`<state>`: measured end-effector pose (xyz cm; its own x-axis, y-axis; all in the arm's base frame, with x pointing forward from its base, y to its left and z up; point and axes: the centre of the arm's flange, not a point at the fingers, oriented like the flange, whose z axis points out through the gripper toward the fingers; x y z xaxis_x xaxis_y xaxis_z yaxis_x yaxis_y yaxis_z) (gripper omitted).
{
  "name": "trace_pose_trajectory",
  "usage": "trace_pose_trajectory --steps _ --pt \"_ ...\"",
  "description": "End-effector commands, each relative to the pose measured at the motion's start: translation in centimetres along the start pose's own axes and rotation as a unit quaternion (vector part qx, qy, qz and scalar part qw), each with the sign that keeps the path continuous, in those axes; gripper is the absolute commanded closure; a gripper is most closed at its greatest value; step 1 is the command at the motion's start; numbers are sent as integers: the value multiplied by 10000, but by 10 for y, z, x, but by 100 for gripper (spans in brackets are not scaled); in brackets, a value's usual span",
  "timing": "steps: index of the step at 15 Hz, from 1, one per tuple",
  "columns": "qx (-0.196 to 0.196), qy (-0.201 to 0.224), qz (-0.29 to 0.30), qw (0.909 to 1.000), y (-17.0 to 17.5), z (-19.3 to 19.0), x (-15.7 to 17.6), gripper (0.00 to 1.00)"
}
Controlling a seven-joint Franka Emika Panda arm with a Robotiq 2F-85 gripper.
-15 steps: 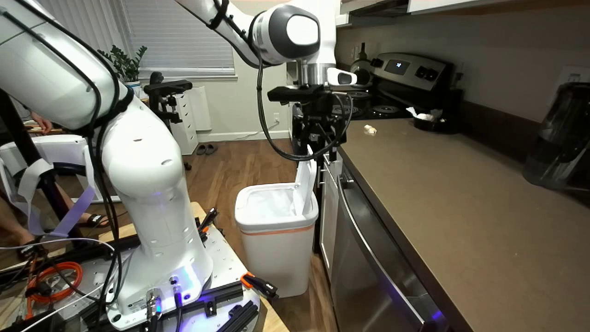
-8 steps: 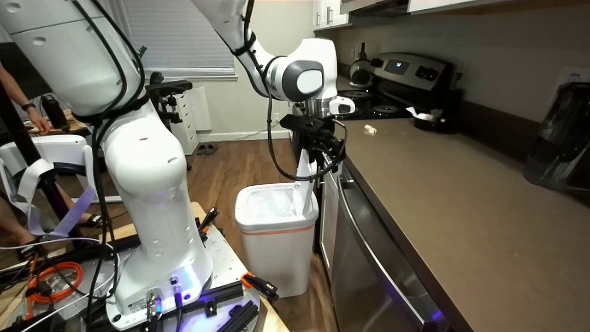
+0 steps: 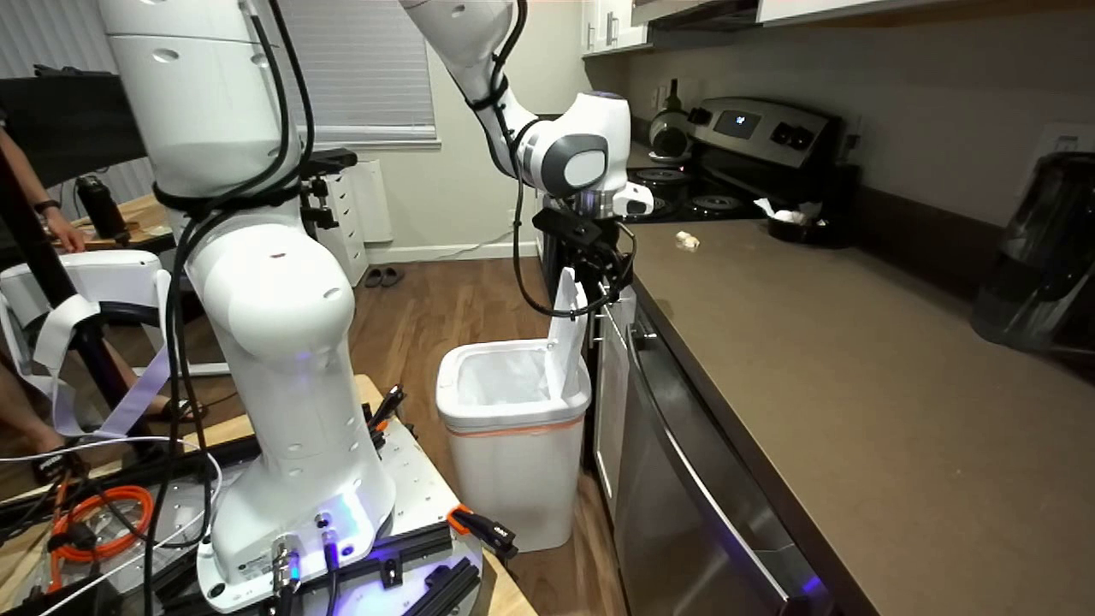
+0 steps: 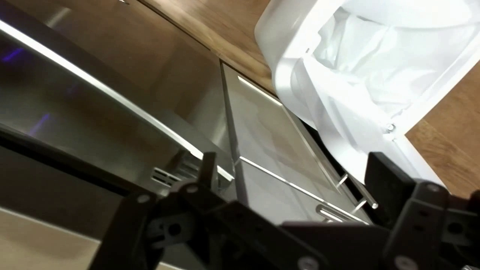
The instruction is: Close the white waste bin on the floor
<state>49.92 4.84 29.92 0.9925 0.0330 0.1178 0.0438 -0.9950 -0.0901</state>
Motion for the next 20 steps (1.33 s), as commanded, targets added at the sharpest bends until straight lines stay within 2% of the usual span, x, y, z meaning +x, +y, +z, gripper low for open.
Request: trace_pose_trajectory --steps 1,6,7,8,10,20 --pt "237 1 -47 9997 -25 25 43 0" --pt "481 -64 -155 9987 -55 55 70 0" --pt "528 -55 -148 9985 -60 59 74 3" --pt "552 -40 -135 9984 -64 62 76 26" --pt "586 16 -126 9982 -70 66 80 30" --pt "563 686 -200 9958 -83 85 63 97"
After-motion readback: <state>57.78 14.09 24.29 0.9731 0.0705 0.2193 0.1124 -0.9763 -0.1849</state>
